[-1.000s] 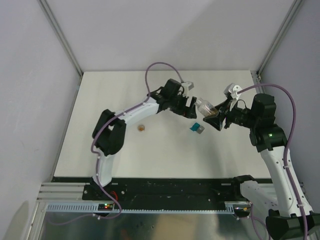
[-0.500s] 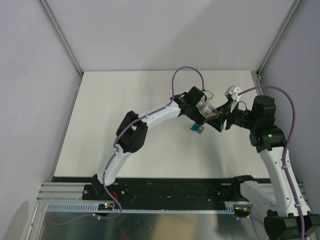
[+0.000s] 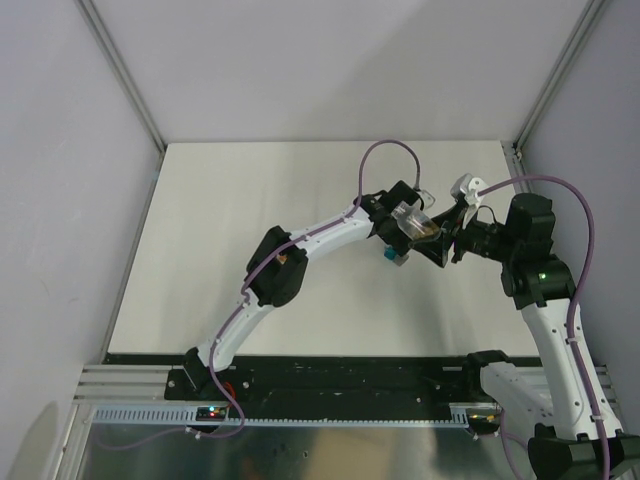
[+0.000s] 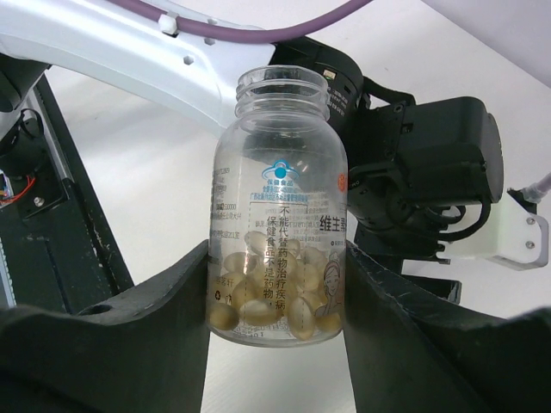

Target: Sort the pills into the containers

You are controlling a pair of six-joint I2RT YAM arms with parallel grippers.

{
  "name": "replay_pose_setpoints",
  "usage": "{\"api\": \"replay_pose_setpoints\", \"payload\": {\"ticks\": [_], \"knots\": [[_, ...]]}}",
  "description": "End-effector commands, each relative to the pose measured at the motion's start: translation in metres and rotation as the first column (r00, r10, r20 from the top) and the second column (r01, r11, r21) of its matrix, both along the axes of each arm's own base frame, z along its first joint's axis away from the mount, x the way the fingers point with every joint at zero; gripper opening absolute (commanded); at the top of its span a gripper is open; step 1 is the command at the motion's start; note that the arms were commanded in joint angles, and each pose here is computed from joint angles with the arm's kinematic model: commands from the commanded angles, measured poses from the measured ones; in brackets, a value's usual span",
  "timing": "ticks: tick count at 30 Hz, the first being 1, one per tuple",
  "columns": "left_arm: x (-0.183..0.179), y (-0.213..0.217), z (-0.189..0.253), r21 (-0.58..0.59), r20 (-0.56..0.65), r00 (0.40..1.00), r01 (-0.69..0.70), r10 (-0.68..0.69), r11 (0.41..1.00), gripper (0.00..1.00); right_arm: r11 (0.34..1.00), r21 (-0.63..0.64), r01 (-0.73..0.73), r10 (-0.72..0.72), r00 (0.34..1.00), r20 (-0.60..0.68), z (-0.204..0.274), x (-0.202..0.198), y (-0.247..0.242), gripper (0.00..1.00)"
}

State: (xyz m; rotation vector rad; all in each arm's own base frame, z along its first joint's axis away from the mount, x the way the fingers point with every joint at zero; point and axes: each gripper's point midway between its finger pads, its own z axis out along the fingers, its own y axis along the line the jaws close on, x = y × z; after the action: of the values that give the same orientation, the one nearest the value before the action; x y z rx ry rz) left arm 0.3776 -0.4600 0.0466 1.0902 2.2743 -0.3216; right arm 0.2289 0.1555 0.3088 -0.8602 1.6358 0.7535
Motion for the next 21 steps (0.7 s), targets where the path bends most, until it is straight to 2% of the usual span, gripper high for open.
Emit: {"api": "replay_pose_setpoints", "payload": {"ticks": [1, 14, 21], "knots": [[0.005, -0.002, 0.006, 0.021, 0.039, 0.999, 0.025, -0.026, 0.999, 0.97, 1.0, 0.003, -0.025, 0.025, 0.999, 0.038, 0.006, -0.005, 0.002, 0.0], [-0.019, 0.006, 0.015, 0.026, -0.002, 0.997, 0.077, -0.077, 0.997, 0.95, 1.0, 0.001, -0.025, 0.025, 0.999, 0.039, 0.004, -0.007, 0.002, 0.0], [-0.033, 0.022, 0.013, 0.067, -0.016, 0.994, 0.113, -0.112, 0.991, 0.94, 1.0, 0.002, -0.026, 0.026, 0.999, 0.033, 0.003, -0.007, 0.002, 0.0]]}}
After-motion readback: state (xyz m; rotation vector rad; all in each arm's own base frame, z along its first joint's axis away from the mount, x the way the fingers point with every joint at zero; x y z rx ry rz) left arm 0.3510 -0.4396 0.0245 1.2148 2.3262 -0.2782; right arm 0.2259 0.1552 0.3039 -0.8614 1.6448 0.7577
